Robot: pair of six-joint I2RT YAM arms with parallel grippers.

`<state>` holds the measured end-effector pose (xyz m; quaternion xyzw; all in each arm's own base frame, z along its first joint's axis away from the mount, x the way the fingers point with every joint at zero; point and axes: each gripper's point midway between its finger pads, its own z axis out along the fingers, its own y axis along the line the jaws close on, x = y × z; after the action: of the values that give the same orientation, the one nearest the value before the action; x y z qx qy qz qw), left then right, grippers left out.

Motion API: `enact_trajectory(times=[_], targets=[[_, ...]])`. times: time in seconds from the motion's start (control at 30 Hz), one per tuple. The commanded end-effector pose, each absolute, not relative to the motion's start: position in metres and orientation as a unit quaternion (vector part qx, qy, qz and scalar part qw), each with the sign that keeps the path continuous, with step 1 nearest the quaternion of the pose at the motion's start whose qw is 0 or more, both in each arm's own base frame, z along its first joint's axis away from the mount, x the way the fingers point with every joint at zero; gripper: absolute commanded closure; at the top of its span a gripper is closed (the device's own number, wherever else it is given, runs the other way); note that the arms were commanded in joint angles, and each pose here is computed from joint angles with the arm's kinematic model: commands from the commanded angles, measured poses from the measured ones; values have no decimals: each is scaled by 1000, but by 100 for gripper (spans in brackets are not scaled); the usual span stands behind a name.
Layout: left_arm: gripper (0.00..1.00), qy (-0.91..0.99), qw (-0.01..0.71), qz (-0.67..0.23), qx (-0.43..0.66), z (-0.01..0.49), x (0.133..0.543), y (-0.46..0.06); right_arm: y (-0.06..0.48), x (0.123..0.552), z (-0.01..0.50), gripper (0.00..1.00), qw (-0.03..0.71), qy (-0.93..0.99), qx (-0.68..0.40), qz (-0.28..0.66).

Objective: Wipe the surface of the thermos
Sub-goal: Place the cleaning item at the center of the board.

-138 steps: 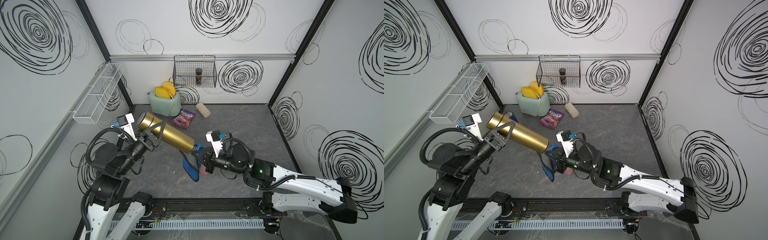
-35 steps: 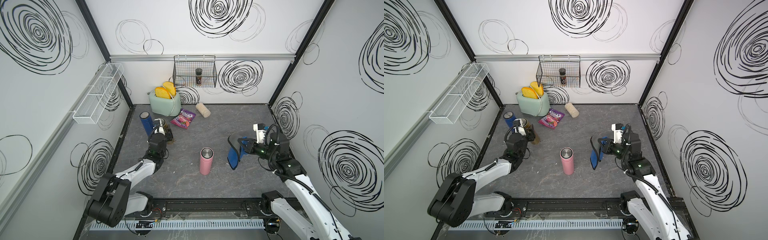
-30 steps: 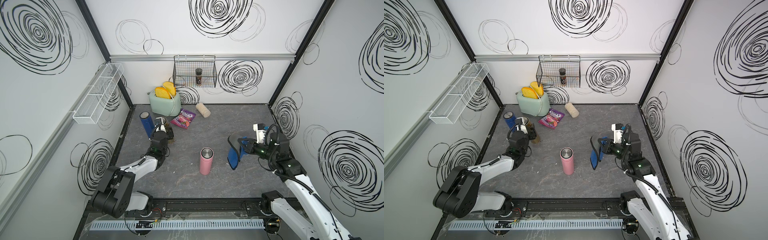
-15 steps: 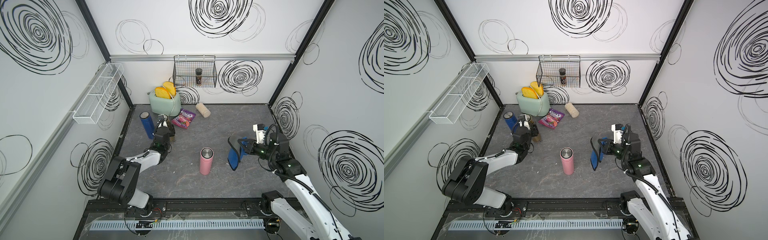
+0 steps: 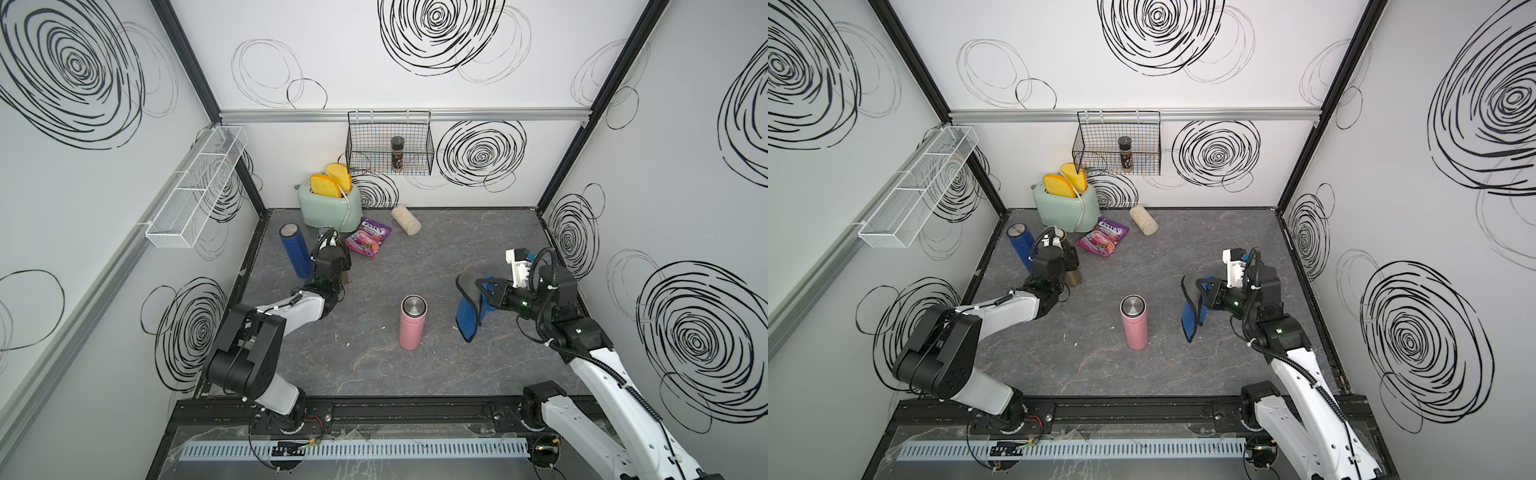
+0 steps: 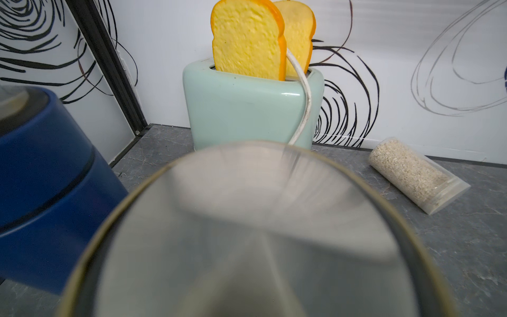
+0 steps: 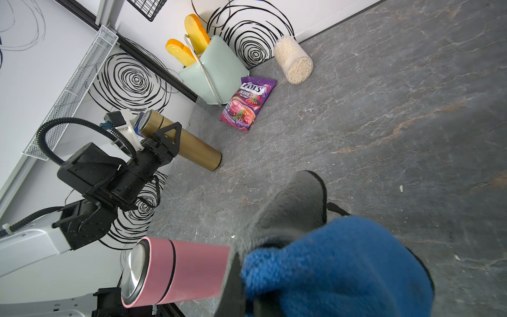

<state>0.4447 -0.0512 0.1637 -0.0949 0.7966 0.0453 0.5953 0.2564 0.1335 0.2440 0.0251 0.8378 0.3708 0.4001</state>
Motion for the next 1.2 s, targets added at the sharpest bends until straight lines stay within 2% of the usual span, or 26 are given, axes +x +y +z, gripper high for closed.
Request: enact_trajectory(times=[0.0, 0.2, 0.33, 0.67, 1.17], targets=[[78, 777, 616, 46, -120, 183, 449, -44, 131, 254, 261, 100, 417, 831, 19, 368], [18, 772, 621, 46, -125, 193, 445, -42, 130, 252, 262, 100, 418, 830, 20, 369], [2, 779, 611, 53, -126, 192, 439, -39, 130, 252, 261, 100, 418, 830, 23, 369], [3, 801, 584, 46, -126, 196, 419, -37, 130, 251, 259, 100, 416, 829, 25, 372], [3, 844, 527, -18, -100, 218, 369, -52, 133, 247, 266, 100, 413, 825, 20, 384]])
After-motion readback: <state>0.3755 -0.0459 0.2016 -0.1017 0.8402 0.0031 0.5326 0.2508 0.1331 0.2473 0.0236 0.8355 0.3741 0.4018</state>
